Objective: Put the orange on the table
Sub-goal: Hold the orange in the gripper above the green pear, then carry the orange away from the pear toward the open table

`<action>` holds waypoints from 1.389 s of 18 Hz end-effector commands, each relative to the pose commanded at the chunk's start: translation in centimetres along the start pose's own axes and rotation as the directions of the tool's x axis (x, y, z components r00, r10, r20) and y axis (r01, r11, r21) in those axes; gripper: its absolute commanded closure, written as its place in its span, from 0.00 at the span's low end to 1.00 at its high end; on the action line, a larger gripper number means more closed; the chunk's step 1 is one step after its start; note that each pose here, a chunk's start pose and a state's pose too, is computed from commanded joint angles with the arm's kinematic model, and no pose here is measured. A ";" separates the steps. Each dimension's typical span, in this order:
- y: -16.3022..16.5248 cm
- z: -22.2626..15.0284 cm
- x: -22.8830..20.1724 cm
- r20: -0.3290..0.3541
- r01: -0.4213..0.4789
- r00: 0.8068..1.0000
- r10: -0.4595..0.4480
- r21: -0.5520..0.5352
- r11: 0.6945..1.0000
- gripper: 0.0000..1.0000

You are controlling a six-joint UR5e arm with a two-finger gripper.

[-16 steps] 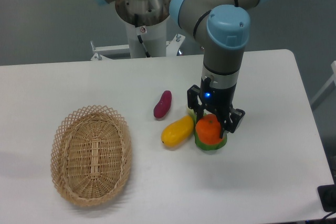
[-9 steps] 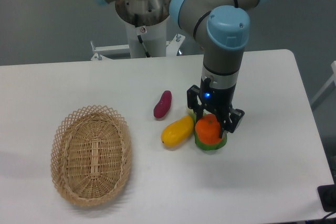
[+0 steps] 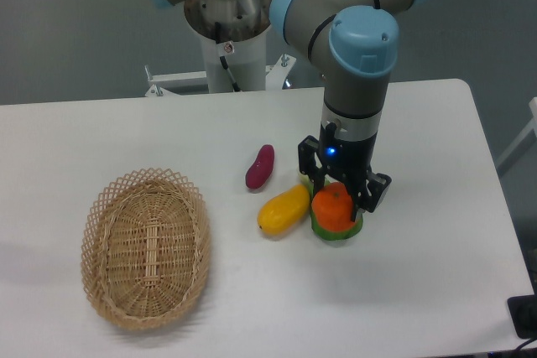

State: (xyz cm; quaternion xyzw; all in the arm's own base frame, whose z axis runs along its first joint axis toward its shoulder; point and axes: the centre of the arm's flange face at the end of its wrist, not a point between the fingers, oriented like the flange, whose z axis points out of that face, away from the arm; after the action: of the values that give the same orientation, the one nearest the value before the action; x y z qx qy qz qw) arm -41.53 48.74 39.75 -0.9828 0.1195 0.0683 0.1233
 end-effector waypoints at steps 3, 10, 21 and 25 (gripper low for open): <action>-0.4 1.2 -0.1 -0.010 0.077 0.997 -0.077 -0.005 0.997 0.53; -3.7 9.8 0.0 -0.016 0.240 0.971 -0.240 0.006 0.971 0.53; -6.7 20.5 4.9 -0.124 0.236 0.962 -0.245 -0.082 0.968 0.51; -6.8 20.9 5.1 -0.124 0.235 0.962 -0.244 -0.082 0.969 0.45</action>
State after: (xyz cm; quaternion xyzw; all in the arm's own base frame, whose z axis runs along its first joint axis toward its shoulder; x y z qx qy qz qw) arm -37.16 59.43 20.36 -0.9959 0.0055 -0.0088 0.0897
